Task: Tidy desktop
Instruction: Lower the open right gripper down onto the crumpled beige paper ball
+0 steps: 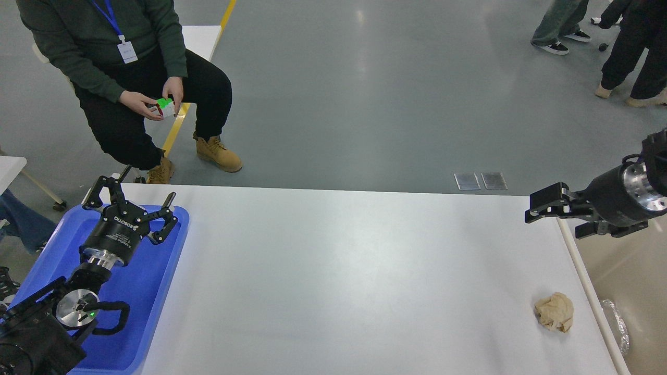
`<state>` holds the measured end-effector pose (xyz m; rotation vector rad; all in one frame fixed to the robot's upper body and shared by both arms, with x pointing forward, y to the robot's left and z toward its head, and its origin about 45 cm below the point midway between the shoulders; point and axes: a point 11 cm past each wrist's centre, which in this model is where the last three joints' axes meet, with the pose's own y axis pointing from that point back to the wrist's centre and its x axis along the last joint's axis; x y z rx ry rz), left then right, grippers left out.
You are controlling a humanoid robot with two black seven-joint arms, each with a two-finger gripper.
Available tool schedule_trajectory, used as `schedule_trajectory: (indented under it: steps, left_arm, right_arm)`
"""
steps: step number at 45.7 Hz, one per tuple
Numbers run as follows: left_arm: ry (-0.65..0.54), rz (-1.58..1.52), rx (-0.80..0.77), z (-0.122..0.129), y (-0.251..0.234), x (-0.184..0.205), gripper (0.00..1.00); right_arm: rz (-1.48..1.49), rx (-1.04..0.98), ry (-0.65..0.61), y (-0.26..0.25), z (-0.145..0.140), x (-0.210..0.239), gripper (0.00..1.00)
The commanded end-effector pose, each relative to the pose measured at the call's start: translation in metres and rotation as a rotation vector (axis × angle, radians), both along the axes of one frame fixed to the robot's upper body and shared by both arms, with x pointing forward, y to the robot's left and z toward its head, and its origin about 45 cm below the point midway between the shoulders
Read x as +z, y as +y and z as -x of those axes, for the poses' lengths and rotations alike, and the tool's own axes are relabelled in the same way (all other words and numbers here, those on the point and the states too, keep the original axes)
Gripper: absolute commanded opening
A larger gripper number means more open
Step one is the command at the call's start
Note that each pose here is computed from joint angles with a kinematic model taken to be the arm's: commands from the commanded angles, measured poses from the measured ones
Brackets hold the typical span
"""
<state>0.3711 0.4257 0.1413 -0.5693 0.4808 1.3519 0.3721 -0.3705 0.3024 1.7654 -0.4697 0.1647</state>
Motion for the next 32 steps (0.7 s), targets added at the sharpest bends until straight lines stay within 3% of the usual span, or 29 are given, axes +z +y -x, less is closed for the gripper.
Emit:
schedule_trajectory:
  steps: [1,16,32]
  left_arm:
    - [0.0,0.0,0.0,0.0,0.0,0.0,0.99]
    - [0.0,0.0,0.0,0.0,0.0,0.0,0.99]
    - [0.0,0.0,0.0,0.0,0.0,0.0,0.99]
  right_arm:
    - [0.078,-0.079,-0.016,-0.047,0.007,-0.002,1.0]
    - [0.251,-0.023,-0.018,-0.08,0.022,-0.058,1.0]
    - [0.278,0.098,0.056,-0.049,0.029,-0.101,1.0]
